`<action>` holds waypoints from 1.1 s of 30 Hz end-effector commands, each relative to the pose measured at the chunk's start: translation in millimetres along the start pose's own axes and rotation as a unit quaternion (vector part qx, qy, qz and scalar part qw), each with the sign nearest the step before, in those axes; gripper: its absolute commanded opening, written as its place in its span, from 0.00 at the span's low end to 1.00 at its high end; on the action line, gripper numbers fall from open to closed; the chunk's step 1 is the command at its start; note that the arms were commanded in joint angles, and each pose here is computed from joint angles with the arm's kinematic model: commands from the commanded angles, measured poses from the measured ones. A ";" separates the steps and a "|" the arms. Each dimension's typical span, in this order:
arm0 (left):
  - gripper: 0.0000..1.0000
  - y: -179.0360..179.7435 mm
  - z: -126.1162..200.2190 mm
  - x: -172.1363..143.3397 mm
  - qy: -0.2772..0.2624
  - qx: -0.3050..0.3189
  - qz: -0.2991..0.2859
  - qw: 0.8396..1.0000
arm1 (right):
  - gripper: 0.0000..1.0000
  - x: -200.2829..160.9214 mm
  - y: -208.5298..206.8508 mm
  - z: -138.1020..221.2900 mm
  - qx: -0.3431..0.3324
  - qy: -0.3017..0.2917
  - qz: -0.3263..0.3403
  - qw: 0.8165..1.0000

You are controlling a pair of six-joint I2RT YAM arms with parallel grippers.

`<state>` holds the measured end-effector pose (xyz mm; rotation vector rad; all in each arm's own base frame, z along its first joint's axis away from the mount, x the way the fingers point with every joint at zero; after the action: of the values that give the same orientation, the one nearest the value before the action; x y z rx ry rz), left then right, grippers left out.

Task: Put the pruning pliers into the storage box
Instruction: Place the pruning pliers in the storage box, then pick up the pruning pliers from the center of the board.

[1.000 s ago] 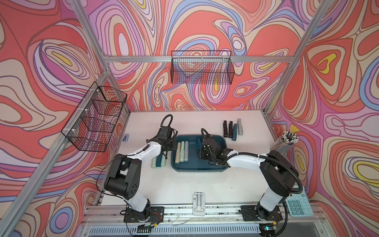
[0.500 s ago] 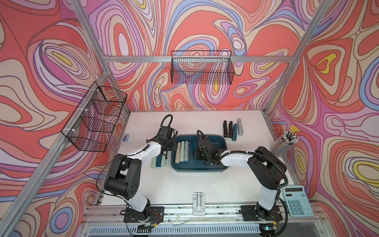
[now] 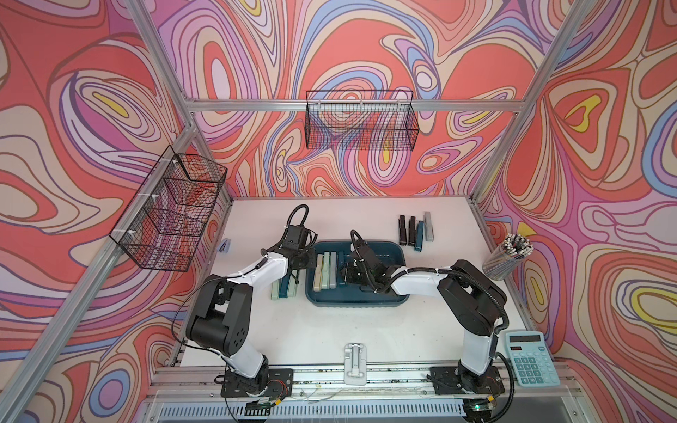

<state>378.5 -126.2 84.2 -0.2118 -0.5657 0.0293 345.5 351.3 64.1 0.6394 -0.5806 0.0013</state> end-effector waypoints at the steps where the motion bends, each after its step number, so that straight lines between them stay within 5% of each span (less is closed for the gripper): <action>1: 0.08 -4.9 0.5 -3.5 0.009 -0.010 -0.003 1.000 | 0.39 3.0 10.3 -8.0 0.020 -0.002 -0.009 1.000; 10: 0.08 -3.9 -0.4 -5.1 0.010 -0.007 -0.003 1.000 | 0.39 4.3 8.9 -9.5 0.011 -0.001 -0.005 1.000; 21: 0.08 -3.8 -2.3 -5.3 0.009 -0.009 -0.003 1.000 | 0.51 66.8 -6.2 64.2 -0.074 -0.075 0.055 0.993; 33: 0.08 -3.9 0.4 -3.3 0.005 -0.008 -0.006 1.000 | 0.53 132.0 -159.5 162.2 -0.248 -0.137 -0.014 0.959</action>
<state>378.6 -126.1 84.1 -0.2114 -0.5659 0.0291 413.5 141.3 174.3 0.2812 -0.8829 -0.2501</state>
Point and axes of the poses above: each gripper's point midway between its finger pads, its own z axis back along the fingers, its own y axis along the line the jaws close on, x = y × z, the point moved 1 cm from there along z, back along the fingers, and after that the axes turned 1 degree about -z, right-handed, at the moved point
